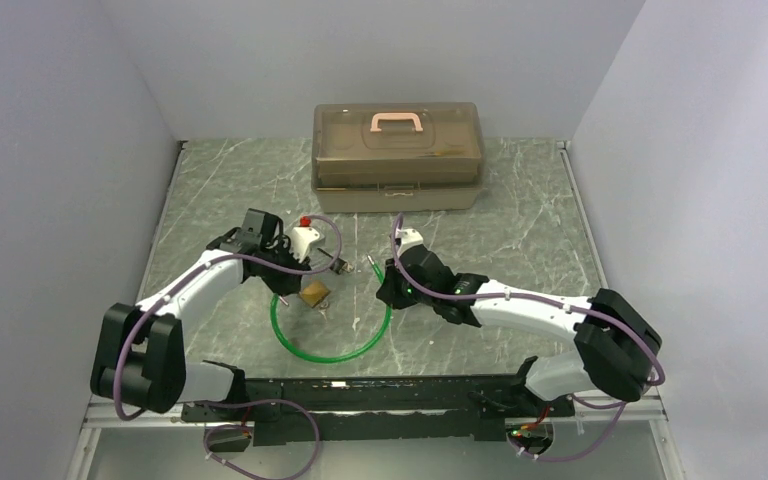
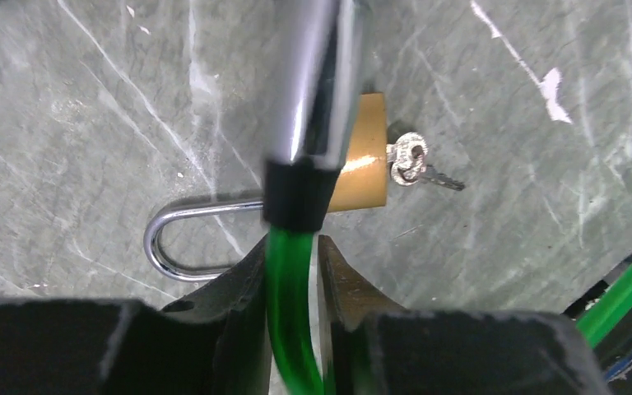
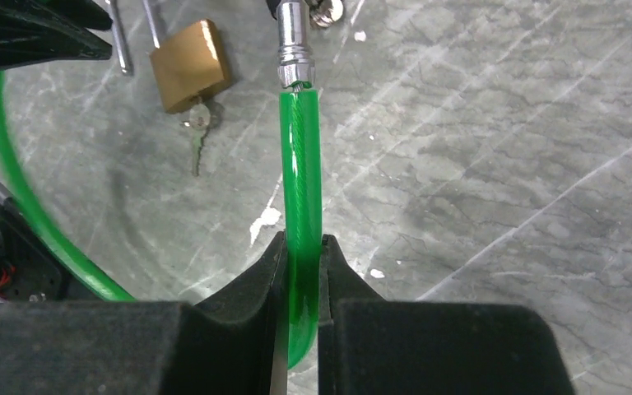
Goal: Unlock with the key
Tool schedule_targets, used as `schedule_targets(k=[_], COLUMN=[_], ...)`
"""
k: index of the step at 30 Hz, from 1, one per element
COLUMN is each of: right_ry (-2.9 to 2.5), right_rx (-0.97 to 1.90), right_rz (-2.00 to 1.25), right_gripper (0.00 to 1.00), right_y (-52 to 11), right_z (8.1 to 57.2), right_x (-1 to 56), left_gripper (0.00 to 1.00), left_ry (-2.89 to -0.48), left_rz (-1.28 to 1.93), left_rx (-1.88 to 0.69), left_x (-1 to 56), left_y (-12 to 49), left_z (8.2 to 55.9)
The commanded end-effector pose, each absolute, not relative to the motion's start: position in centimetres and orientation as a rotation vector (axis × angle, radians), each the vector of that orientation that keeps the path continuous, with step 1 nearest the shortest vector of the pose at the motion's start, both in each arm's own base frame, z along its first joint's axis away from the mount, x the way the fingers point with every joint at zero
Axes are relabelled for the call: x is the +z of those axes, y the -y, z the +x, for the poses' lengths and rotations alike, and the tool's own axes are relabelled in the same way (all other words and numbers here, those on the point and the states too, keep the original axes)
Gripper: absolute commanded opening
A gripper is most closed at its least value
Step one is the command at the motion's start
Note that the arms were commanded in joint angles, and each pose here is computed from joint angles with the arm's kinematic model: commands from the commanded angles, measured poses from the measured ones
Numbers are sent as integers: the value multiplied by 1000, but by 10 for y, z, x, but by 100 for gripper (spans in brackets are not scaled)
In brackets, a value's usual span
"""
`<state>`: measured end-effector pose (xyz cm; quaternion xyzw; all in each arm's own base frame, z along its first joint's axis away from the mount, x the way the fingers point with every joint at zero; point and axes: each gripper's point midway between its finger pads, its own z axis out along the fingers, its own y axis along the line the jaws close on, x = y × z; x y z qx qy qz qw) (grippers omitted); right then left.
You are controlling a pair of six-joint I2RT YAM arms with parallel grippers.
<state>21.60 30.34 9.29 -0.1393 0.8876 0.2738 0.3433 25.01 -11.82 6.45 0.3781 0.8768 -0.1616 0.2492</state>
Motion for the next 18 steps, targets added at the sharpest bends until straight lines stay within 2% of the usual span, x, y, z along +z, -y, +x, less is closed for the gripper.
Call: schedule_targets(k=[1, 3, 5, 9, 10, 11, 13, 16, 18], right_ry=[-2320, -2339, -2369, -2388, -2389, -2390, -2391, -2391, -2390], right_rx=[594, 575, 547, 534, 534, 533, 527, 502, 483], right_rz=[-351, -341, -328, -301, -297, -295, -297, -288, -288], right_gripper=[0, 0, 0, 2, 4, 7, 20, 50, 66], right_y=[-286, -283, -279, -277, -277, -278, -279, -278, -276], right_z=[226, 230, 235, 244, 247, 249, 252, 258, 260], right_x=[72, 64, 52, 41, 39, 38, 39, 42, 47], left_gripper=[31, 52, 68, 87, 95, 99, 99, 99, 99], left_ry=[-2376, -2385, -2392, -2374, -2367, -2362, -2341, -2336, -2347], left_rz=[1069, 1081, 1094, 1069, 1057, 1049, 1043, 1038, 1019], left_rx=[-354, -365, -362, -384, -394, -403, -417, -451, -454], left_x=[66, 64, 64, 80, 87, 94, 114, 144, 163], left_y=[111, 112, 110, 106, 104, 101, 97, 90, 81], left_z=[266, 266, 267, 269, 269, 269, 269, 260, 254])
